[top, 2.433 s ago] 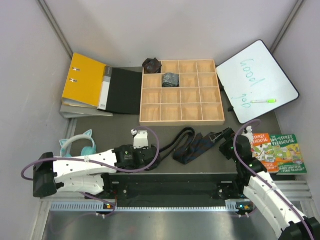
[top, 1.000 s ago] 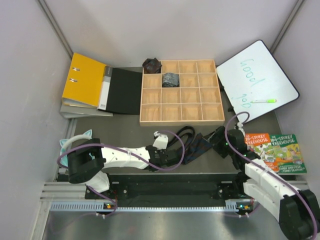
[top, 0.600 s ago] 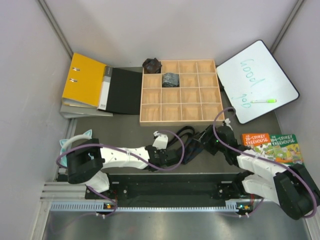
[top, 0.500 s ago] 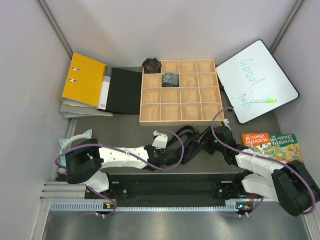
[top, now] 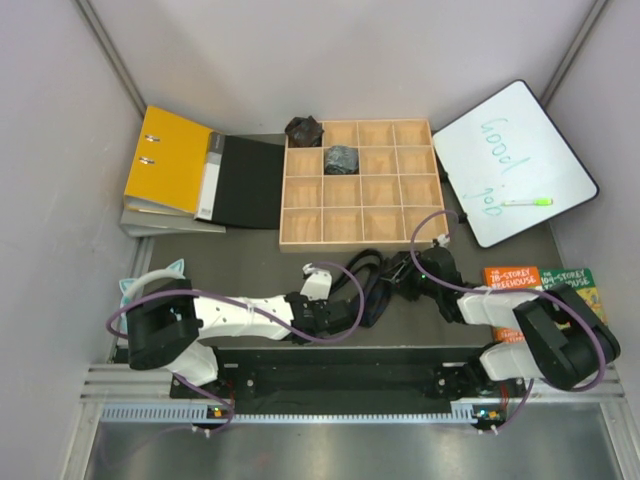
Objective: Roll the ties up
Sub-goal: Flatten out the tie at the center of the board.
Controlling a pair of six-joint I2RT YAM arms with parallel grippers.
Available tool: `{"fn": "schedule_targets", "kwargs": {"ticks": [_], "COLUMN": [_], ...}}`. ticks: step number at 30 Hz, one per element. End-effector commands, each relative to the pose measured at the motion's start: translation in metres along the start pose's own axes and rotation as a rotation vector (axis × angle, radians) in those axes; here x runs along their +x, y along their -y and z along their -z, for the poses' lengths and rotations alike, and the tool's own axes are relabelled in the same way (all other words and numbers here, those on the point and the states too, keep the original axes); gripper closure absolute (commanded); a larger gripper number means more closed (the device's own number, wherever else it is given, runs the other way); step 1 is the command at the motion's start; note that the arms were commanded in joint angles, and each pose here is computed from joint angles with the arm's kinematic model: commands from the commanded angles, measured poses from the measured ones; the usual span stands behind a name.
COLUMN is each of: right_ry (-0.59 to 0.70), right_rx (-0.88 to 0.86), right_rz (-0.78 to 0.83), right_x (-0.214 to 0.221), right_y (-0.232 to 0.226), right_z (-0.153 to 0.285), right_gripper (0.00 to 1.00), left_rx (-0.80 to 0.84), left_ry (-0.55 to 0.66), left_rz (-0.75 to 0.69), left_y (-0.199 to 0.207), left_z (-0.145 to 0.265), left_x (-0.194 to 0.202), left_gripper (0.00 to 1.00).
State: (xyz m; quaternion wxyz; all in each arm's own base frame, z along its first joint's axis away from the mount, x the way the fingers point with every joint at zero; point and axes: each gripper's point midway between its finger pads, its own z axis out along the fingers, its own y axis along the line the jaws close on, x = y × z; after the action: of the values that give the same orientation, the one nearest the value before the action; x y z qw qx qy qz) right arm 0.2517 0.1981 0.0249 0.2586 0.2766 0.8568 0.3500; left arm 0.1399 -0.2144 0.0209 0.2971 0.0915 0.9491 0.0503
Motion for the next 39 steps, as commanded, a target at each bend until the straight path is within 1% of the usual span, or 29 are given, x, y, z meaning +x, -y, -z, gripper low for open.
{"fn": "schedule_targets", "kwargs": {"ticks": [1, 8, 10, 11, 13, 14, 17, 19, 21, 25, 27, 29, 30, 34, 39], "right_ry": [-0.051, -0.050, -0.047, -0.048, -0.050, -0.054, -0.058, -0.062, -0.046, -0.012, -0.006, -0.001, -0.006, -0.031, -0.046], "right_rx": [0.162, 0.163, 0.156, 0.150, 0.141, 0.139, 0.132, 0.145, 0.138, 0.147, 0.148, 0.140, 0.140, 0.133, 0.121], "right_rz": [0.009, 0.008, 0.002, 0.001, 0.004, 0.002, 0.004, 0.008, 0.027, 0.047, 0.052, 0.053, 0.054, 0.041, 0.028], "right_x": [0.019, 0.019, 0.019, 0.019, 0.019, 0.020, 0.019, 0.019, 0.014, 0.007, 0.007, 0.007, 0.008, 0.014, 0.017], "right_y": [0.049, 0.050, 0.050, 0.048, 0.047, 0.046, 0.042, 0.042, 0.036, 0.035, 0.037, 0.036, 0.038, 0.041, 0.041], "right_z": [-0.001, -0.004, -0.005, -0.005, -0.006, -0.006, -0.006, -0.004, -0.001, 0.008, 0.011, 0.011, 0.011, 0.006, -0.001], "right_gripper": [0.62, 0.68, 0.72, 0.77, 0.82, 0.86, 0.92, 0.92, 0.91, 0.84, 0.83, 0.77, 0.76, 0.71, 0.71], "left_rx": [0.000, -0.007, -0.008, -0.008, -0.008, -0.007, -0.016, -0.032, -0.040, -0.092, -0.085, -0.072, -0.066, -0.046, -0.054], "left_ry": [0.032, 0.037, 0.036, 0.036, 0.033, 0.033, 0.038, 0.052, 0.065, 0.100, 0.122, 0.145, 0.151, 0.152, 0.128], "left_rz": [0.030, 0.028, 0.027, 0.028, 0.029, 0.030, 0.021, 0.017, 0.017, 0.017, 0.042, 0.061, 0.066, 0.081, 0.081], "left_y": [-0.005, -0.009, -0.009, -0.009, -0.009, -0.009, -0.011, -0.015, -0.019, -0.039, -0.044, -0.049, -0.050, -0.051, -0.049], "left_z": [0.006, 0.007, 0.007, 0.007, 0.007, 0.007, 0.009, 0.012, 0.017, 0.032, 0.041, 0.049, 0.051, 0.050, 0.044], "left_x": [-0.009, -0.009, -0.009, -0.009, -0.008, -0.009, -0.011, -0.016, -0.020, -0.032, -0.040, -0.045, -0.047, -0.043, -0.036], "left_gripper": [1.00, 1.00, 1.00, 1.00, 1.00, 1.00, 1.00, 1.00, 1.00, 1.00, 1.00, 1.00, 1.00, 1.00, 1.00]}}
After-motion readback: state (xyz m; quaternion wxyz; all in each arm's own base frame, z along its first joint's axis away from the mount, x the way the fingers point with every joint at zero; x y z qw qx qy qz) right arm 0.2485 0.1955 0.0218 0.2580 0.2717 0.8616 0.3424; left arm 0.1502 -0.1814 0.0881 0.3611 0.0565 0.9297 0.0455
